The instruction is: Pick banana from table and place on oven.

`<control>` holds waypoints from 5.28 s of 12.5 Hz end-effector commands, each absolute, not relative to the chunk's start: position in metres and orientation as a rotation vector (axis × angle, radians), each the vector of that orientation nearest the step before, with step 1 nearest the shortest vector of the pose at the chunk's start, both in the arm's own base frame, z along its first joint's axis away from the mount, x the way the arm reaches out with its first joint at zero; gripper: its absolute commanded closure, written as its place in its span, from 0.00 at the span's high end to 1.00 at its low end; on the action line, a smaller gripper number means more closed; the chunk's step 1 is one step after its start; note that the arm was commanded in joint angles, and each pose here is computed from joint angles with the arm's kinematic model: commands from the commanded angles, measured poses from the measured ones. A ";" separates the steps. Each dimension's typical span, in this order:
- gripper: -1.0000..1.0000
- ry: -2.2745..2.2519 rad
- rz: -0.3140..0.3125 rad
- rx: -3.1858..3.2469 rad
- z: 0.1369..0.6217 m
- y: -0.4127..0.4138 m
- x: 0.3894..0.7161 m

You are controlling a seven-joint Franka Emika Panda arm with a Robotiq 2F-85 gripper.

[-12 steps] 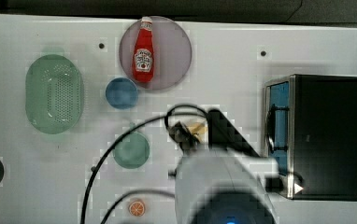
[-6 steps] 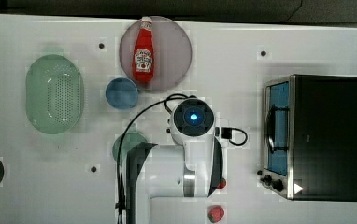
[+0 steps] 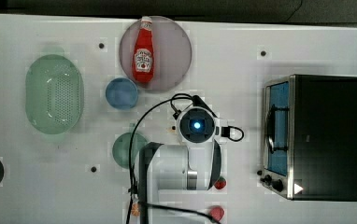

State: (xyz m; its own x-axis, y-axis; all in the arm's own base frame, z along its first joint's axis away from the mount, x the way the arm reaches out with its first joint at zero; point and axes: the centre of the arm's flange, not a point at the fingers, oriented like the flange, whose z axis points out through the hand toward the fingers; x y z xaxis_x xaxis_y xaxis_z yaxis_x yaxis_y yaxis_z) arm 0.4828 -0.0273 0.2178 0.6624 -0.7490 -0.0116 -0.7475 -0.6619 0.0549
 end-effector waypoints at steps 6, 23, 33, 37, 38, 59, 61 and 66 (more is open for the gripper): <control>0.72 -1.331 -0.024 2.813 0.153 -0.024 0.475; 0.26 -1.438 0.134 2.821 0.476 -0.047 0.476; 0.26 -1.390 0.076 2.793 0.495 -0.239 0.457; 0.26 -1.142 0.044 2.814 0.481 -0.314 0.478; 0.26 -1.063 0.028 2.819 0.474 -0.327 0.485; 1.00 -0.910 0.054 2.983 0.588 -0.269 0.471; 1.00 -0.954 0.076 2.956 0.614 -0.209 0.473; 1.00 -1.227 0.055 2.840 0.616 -0.059 0.457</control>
